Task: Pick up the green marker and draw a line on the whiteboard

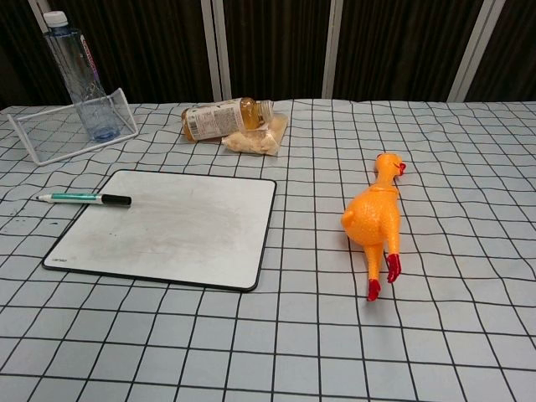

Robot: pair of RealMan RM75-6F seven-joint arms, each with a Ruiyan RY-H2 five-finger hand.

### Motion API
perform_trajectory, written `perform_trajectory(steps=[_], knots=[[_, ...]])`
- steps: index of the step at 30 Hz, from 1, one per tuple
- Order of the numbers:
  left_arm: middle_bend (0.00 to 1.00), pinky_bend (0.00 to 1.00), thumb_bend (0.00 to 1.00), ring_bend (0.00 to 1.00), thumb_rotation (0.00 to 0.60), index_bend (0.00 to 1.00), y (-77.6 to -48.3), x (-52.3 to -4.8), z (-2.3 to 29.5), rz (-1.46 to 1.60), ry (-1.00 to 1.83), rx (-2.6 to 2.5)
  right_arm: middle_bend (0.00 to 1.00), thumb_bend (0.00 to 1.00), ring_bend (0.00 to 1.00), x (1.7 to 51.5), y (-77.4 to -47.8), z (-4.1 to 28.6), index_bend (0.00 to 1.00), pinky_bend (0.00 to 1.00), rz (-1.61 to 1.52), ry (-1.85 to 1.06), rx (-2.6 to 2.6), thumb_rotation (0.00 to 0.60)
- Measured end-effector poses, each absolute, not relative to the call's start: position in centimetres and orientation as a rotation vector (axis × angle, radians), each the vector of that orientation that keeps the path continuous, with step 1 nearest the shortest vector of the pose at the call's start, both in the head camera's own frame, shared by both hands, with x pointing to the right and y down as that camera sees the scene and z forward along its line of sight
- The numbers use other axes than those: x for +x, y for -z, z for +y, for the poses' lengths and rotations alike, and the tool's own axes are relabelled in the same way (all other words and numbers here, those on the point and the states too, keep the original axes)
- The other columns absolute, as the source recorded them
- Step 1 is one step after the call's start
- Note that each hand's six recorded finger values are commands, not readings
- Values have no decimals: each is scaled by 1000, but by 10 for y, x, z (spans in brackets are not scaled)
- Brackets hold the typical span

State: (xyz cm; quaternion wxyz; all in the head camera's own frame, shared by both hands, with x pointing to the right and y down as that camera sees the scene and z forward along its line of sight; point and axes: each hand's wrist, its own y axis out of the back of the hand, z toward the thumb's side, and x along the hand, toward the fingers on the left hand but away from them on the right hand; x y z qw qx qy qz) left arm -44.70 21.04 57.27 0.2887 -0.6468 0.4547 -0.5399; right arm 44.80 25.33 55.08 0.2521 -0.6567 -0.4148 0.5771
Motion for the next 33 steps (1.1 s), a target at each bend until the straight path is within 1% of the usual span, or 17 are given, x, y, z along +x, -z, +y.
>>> perform_trajectory(steps=[13, 18, 20, 22, 25, 30, 33], knots=[[0, 0, 100, 0, 600, 0, -574, -445, 211, 1199, 1445, -1733, 0, 265, 0, 448, -550, 253, 0, 0, -1133, -1568, -1787, 600], [0, 0, 101, 0, 600, 7, -581, -445, 202, 1159, 1459, -1728, 0, 265, 0, 449, -551, 253, 0, 0, -1129, -1577, -1786, 600], [0, 0, 114, 0, 600, 41, -585, -444, 196, 1131, 1471, -1722, 0, 265, 0, 449, -551, 253, 0, 0, -1134, -1577, -1785, 600], [0, 0, 140, 0, 600, 105, -590, -444, 189, 1098, 1482, -1711, 0, 265, 0, 450, -551, 253, 0, 0, -1136, -1575, -1786, 600], [0, 0, 169, 0, 600, 167, -601, -443, 176, 1046, 1505, -1697, 0, 265, 0, 449, -551, 253, 0, 0, -1135, -1574, -1789, 600], [9, 0, 240, 0, 600, 302, -626, -440, 153, 945, 1548, -1671, 0, 265, 0, 450, -552, 252, 0, 0, -1136, -1576, -1791, 600], [31, 0, 264, 0, 600, 360, -643, -436, 139, 890, 1572, -1659, 0, 265, 0, 450, -552, 253, 0, 0, -1144, -1577, -1793, 600]])
